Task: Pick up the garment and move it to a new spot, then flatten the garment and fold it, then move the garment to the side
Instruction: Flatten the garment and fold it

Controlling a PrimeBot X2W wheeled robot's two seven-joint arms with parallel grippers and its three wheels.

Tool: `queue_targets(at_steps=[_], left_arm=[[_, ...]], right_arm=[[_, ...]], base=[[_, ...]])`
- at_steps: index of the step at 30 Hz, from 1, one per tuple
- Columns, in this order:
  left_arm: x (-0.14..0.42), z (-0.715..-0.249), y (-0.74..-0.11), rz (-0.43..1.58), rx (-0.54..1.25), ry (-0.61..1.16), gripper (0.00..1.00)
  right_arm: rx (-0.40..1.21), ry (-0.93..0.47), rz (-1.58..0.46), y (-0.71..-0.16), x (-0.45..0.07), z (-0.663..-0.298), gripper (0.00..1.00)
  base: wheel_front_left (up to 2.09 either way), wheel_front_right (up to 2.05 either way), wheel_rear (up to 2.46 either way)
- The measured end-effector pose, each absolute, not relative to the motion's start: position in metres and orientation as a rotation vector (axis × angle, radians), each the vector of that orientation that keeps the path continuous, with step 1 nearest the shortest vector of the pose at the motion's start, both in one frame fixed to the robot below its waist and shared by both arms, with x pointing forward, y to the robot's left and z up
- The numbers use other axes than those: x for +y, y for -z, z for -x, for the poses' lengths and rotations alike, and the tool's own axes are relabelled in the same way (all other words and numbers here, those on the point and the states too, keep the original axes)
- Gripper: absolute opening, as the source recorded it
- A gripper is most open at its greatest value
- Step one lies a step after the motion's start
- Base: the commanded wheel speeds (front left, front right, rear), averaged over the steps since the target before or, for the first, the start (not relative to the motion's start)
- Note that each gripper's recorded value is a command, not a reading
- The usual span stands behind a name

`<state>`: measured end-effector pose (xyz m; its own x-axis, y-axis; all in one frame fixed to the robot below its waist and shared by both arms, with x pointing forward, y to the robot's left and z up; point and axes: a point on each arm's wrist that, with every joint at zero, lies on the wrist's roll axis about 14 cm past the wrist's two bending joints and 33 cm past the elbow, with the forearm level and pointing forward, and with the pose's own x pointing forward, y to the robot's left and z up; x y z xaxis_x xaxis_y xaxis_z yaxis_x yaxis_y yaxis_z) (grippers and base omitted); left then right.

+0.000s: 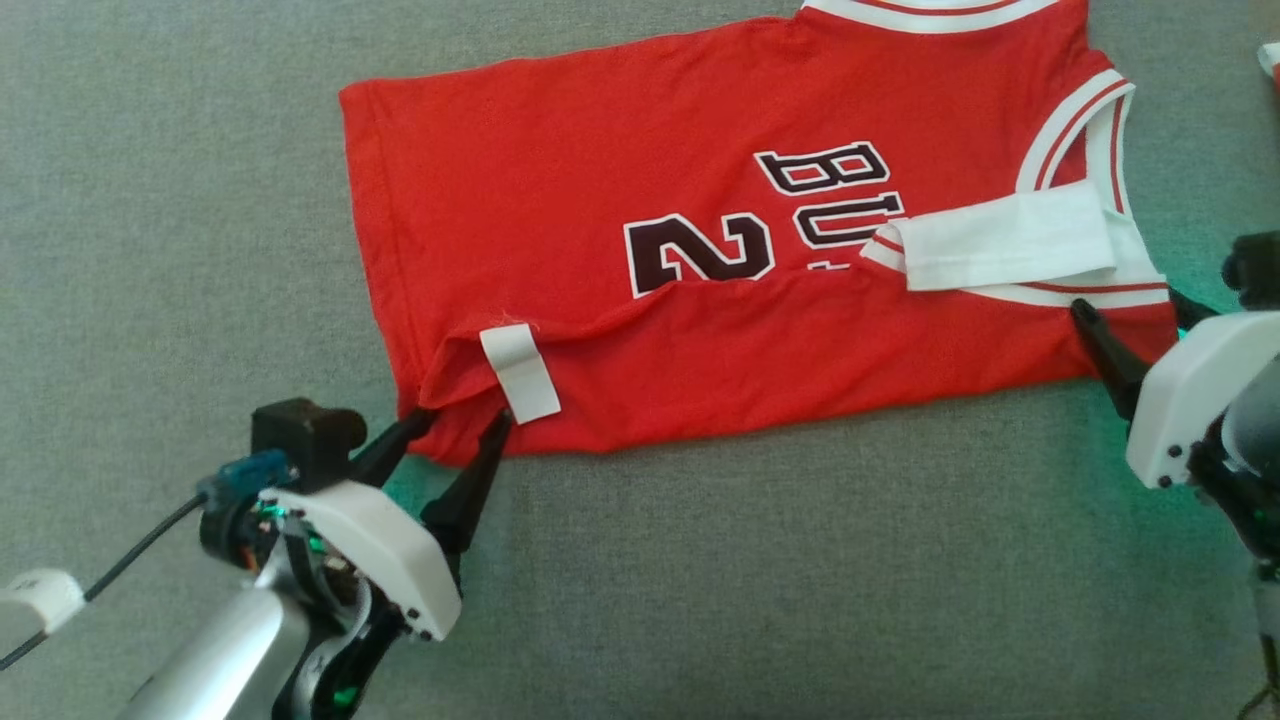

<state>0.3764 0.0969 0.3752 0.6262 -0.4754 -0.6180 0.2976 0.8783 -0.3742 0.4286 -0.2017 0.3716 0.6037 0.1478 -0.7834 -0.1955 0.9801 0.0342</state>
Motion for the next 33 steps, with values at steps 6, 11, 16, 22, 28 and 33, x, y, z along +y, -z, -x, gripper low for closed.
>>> queue_targets(at_steps=[6,11,16,22,28,33], left_arm=[[0.096,-0.372,-0.371,0.234,0.797,0.458,1.00],[0.101,-0.371,-0.369,0.195,0.799,0.460,1.00],[0.107,-0.368,-0.367,0.182,0.810,0.448,0.96],[0.110,-0.365,-0.362,0.148,0.829,0.449,0.65],[0.115,-0.365,-0.356,0.127,0.855,0.446,0.00],[0.114,-0.364,-0.358,0.123,0.852,0.457,0.00]], right_arm=[[0.962,-0.225,0.060,-0.369,-0.203,-0.420,1.00],[0.997,-0.231,0.059,-0.365,-0.205,-0.411,1.00],[1.004,-0.233,0.048,-0.365,-0.204,-0.410,1.00],[1.026,-0.245,0.039,-0.362,-0.202,-0.408,1.00],[1.053,-0.264,0.004,-0.360,-0.197,-0.406,0.00],[1.047,-0.279,-0.027,-0.365,-0.192,-0.404,0.00]], base=[[0.00,0.00,0.00],[0.00,0.00,0.00],[0.00,0.00,0.00],[0.00,0.00,0.00],[0.00,0.00,0.00],[0.00,0.00,0.00]])
